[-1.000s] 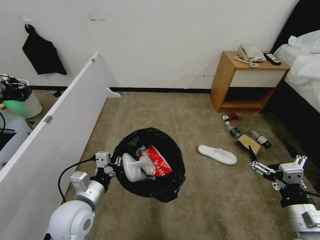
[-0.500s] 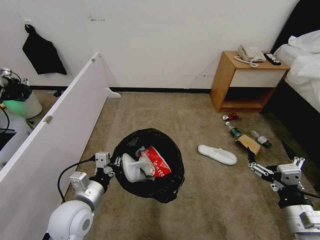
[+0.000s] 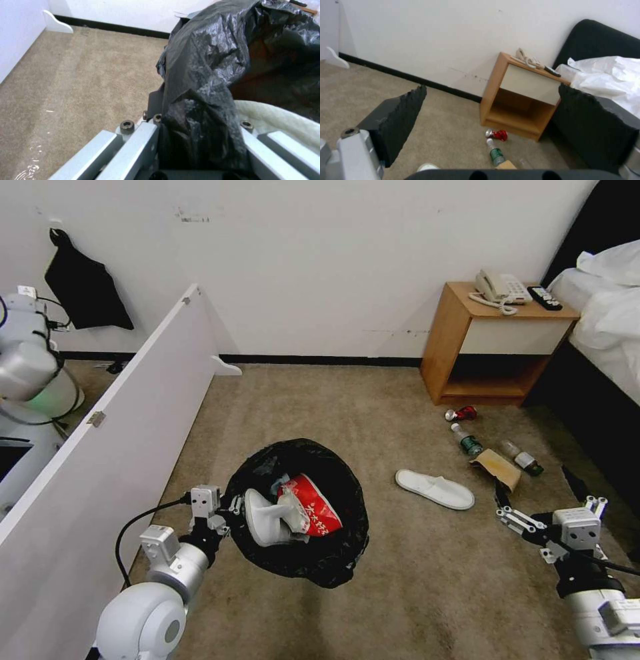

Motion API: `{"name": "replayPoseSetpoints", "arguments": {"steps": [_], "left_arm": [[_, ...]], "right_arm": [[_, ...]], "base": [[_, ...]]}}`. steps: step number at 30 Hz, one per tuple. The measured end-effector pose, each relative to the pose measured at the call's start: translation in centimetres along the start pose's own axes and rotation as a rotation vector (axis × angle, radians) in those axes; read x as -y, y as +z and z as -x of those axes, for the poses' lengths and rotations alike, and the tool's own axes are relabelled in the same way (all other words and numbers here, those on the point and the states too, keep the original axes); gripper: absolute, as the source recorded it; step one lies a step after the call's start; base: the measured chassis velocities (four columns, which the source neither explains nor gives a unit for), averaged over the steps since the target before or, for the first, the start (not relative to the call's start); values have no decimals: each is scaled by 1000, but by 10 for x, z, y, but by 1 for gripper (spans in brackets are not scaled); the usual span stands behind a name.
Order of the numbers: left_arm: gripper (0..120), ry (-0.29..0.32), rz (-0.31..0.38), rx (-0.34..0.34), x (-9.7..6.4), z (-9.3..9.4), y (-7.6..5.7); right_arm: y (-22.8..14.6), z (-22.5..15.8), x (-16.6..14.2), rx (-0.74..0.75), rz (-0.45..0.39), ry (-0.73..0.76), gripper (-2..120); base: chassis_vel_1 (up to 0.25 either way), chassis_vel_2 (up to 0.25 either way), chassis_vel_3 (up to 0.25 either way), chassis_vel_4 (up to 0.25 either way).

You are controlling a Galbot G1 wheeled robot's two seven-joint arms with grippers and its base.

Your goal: Pick up the trash bin, then pick up the garbage from the floor and place it into the trash bin.

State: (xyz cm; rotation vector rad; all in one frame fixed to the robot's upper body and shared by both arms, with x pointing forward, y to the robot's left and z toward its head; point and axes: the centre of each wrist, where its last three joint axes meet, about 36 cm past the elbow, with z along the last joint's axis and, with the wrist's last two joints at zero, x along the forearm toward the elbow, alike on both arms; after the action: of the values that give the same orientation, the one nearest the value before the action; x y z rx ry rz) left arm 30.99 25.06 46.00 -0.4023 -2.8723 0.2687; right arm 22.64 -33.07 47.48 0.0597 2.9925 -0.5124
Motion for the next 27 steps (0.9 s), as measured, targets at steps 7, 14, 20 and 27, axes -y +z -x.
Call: {"name": "replayPoseSetpoints", "arguments": {"steps": [7,14,20,27], "left_arm": [[4,-6,-1,3,0,-1,0],[4,-14,-3,5,0,-2,0],[4,-16,-6,6,1,-3,1],[4,-16,-13,6,3,-3,4]], "right_arm": [[0,0,1,-5,-1,1,100],[-1,0,1,-5,1,2,100],[0,0,1,-5,3,3,100],[1,0,1,-9,6,4,100]], "base": [[-17,10,9,-7],[-40,30,37,-39],[-40,55,56,-53],[-41,43,41,-46]]}}
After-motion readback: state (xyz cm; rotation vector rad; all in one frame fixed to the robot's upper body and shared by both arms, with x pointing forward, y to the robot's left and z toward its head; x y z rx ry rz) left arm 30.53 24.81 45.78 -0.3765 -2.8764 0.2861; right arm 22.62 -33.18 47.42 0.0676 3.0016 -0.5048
